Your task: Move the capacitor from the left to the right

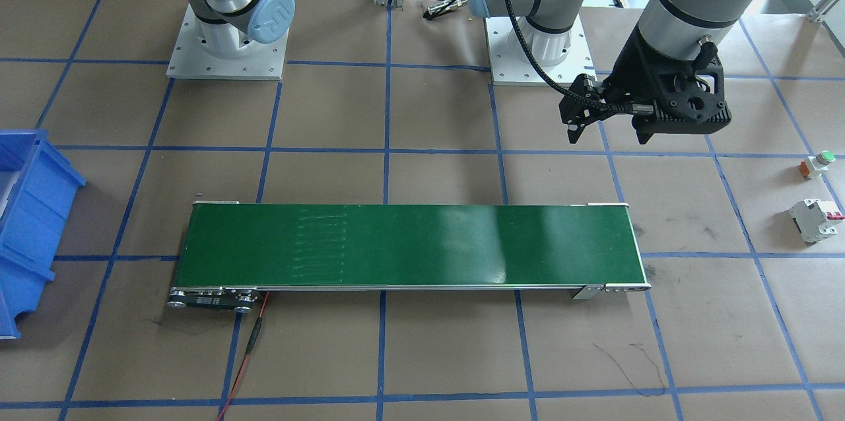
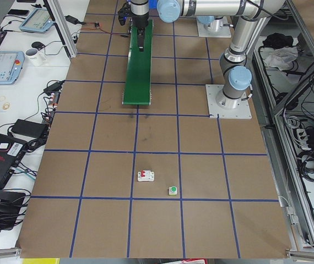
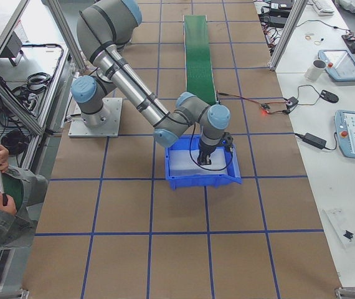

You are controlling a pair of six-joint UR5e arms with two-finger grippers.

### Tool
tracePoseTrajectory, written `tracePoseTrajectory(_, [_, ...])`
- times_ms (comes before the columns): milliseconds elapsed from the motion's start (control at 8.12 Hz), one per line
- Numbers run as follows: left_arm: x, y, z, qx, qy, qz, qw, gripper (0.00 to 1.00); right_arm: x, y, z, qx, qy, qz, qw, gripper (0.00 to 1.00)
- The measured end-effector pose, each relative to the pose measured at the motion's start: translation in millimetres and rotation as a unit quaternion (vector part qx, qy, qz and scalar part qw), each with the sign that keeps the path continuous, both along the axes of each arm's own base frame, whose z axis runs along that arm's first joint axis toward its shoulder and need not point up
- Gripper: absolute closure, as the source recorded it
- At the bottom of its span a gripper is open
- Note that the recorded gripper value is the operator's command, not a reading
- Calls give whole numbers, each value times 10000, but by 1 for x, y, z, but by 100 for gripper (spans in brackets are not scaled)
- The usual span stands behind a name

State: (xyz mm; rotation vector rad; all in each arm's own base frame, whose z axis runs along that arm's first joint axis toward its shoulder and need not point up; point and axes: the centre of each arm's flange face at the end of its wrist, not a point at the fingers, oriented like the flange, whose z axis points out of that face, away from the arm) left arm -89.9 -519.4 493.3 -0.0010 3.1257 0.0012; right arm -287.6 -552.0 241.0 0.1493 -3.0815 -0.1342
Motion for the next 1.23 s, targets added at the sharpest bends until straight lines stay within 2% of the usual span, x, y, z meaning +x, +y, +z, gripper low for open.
tracePoseTrajectory(123, [0,0,0,0,0,0,10000,0,0,-1,1,-34,-19,41,10000,52])
tracePoseTrajectory(370, [0,0,0,0,0,0,10000,0,-1,-1,4,-62,-24,221,9997,40])
tracePoseTrajectory(616, [0,0,0,0,0,0,10000,0,-5,2,6,-74,-21,231,9997,34])
tracePoseTrajectory(863, [0,0,0,0,0,0,10000,0,-13,8,16,-133,24,178,9998,34])
tracePoseTrajectory(986, [0,0,0,0,0,0,10000,0,-14,11,29,-214,97,143,9996,26])
tracePoseTrajectory(1109, [0,0,0,0,0,0,10000,0,-13,14,47,-321,193,101,9992,0])
tracePoseTrajectory(1232, [0,0,0,0,0,0,10000,0,-9,18,69,-454,291,47,9985,0])
